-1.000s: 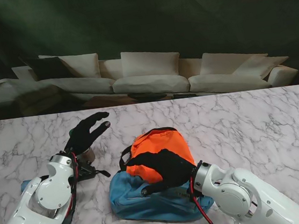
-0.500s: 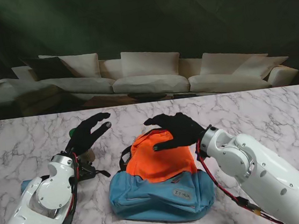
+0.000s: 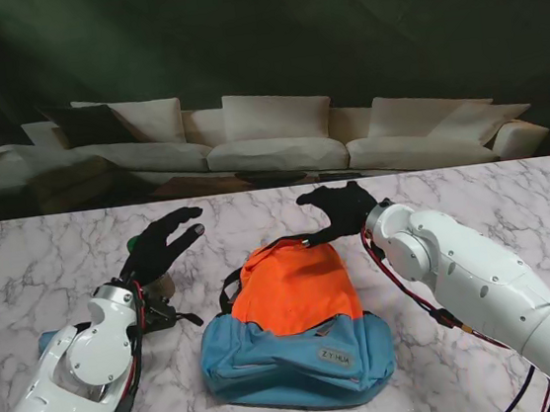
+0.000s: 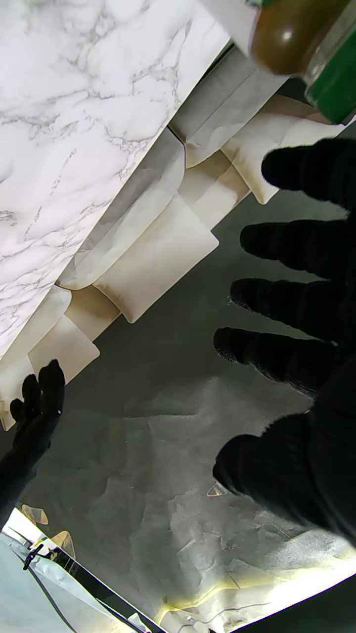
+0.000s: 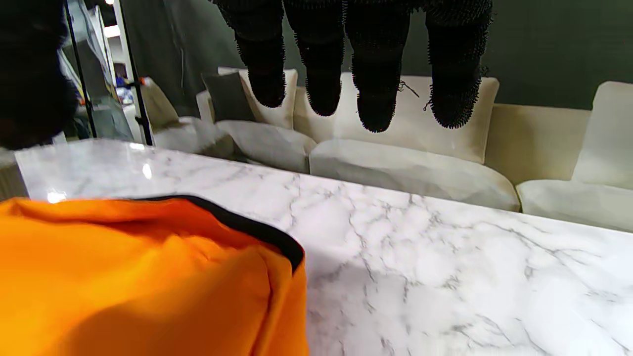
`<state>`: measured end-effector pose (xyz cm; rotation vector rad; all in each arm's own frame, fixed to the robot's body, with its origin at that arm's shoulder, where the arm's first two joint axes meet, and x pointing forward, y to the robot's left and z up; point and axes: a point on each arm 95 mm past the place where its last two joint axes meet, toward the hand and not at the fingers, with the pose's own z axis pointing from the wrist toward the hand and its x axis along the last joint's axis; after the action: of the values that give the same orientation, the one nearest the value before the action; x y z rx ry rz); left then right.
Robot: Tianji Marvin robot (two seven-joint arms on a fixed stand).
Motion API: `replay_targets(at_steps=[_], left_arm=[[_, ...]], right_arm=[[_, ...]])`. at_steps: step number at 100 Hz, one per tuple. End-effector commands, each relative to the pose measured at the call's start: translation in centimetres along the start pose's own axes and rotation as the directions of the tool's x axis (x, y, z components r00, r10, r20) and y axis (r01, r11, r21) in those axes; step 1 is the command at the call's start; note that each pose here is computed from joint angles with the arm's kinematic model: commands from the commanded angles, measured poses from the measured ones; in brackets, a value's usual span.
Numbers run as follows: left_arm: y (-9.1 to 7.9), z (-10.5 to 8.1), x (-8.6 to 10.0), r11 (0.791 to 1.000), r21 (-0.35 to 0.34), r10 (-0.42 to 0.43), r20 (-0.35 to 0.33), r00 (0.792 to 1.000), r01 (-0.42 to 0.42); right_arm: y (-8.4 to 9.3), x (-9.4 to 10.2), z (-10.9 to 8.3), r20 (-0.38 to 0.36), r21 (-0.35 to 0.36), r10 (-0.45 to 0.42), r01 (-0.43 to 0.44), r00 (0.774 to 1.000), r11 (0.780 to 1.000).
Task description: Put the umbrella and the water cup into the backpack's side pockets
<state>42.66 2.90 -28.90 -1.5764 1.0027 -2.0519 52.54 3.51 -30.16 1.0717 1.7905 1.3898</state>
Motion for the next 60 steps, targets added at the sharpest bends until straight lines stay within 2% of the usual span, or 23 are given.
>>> replay_targets(at_steps=[1,12,23,60], left_arm=[[0.2,0.0,0.1,1.000,-0.012,-0.004,0.002,1.000,0.004],[0.2,0.0,0.1,1.000,-0.013,-0.007,0.004,1.000,0.007],[0.3,0.0,0.1,1.000,-0.015,-0.008,0.007,1.000,0.008],[0.3,0.0,0.1,1.000,-0.013,-0.017,0.007,1.000,0.017]], right_arm=[[-0.9,0.3,0.4,-0.001,0.037,-0.016,0.016,1.000,0.999],[-2.0,0.4,1.0,0.015,0.096,-0.076,0.074,0.997,0.993],[-2.9,0.6,1.6,0.042,0.131,-0.082,0.076,0.996,0.988],[-3.9,1.6,2.9,0.094,0.215,-0.122,0.100,0.988,0.971]])
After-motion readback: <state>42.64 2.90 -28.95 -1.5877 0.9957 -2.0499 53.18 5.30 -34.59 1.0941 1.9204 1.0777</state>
